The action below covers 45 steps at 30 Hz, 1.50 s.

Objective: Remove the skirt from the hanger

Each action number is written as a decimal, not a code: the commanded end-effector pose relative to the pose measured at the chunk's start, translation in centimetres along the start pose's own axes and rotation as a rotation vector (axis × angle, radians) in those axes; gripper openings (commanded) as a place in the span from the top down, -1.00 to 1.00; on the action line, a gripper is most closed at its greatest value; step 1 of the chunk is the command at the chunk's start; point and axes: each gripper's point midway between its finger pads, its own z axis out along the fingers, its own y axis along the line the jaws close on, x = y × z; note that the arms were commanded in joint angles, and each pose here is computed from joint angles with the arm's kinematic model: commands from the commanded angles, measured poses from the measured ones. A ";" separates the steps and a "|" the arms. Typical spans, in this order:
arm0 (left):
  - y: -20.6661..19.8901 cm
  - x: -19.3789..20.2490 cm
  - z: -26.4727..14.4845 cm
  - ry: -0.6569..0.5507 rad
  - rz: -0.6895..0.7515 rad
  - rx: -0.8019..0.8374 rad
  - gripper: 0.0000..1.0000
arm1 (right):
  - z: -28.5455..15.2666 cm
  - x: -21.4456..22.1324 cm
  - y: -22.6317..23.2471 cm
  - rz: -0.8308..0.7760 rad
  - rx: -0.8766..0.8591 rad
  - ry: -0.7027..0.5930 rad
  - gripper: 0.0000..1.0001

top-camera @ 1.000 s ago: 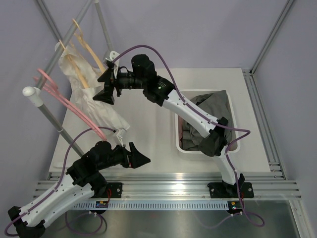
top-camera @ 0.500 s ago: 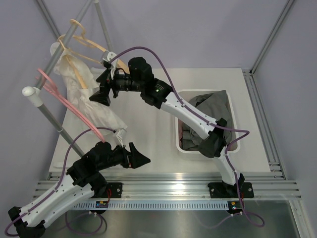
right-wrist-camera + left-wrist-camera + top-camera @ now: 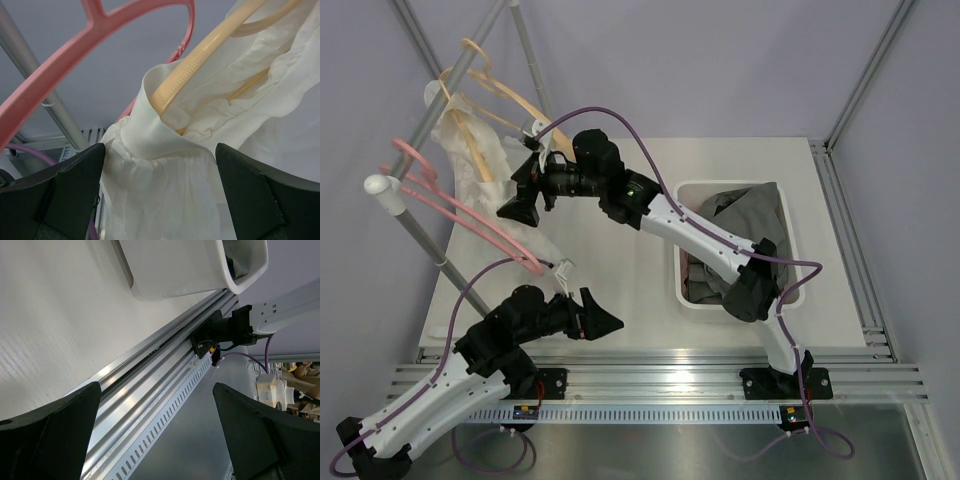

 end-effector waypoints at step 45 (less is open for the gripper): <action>-0.5 0.0 -1.2 -0.026 0.011 0.033 -0.98 | 4.2 -0.3 -2.6 -0.163 0.144 -0.087 -0.93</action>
